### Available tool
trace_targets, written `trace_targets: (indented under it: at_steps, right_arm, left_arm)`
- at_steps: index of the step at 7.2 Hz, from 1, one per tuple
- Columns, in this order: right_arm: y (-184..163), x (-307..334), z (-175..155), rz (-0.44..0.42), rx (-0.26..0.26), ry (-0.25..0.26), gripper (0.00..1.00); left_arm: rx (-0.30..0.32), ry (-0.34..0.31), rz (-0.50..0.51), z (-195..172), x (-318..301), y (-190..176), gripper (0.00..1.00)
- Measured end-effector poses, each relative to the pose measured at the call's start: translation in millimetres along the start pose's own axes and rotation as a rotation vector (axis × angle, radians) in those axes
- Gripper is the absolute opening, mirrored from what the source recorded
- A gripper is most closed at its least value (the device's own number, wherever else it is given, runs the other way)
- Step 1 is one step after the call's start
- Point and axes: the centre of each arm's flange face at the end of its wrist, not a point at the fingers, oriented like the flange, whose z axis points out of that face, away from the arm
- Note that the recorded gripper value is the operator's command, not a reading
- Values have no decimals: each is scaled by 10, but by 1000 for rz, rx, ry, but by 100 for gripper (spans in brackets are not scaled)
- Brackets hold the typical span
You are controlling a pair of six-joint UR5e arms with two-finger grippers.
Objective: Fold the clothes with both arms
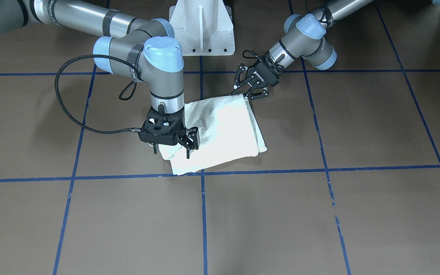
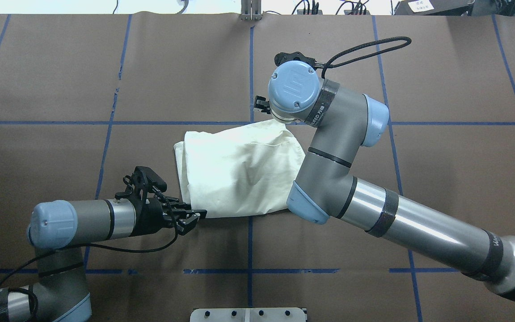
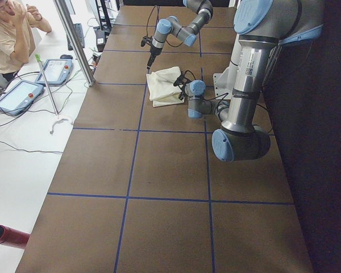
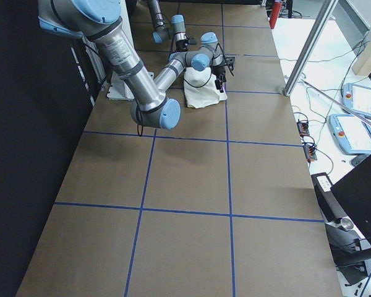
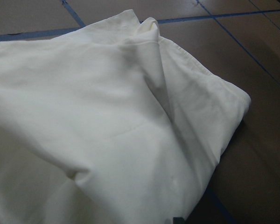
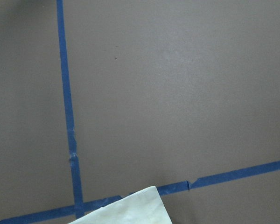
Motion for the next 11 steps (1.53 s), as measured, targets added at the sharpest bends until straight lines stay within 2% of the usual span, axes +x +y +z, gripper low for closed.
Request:
trace_targets:
  at_steps: [3,6,8,10,11]
  right_arm:
    - [0,0,0,0,1,-1,100]
    - [0,3,3,0,1,0,100]
    - [0,1,1,0,0,-1,100]
    - [1,-3,-2,-1,-1,-2,100]
    - [1,-6,-8,-2,-2,-3,100]
  left_arm:
    - [-29,35,3,-41,7,245,29]
    - [-54,31,0,29,-20,379,28]
    - [-66,52,0,4,17,357,60]
    - [-91,89,2,-134,-37,158,65]
    - [-94,92,-1,-191,-93,76,65]
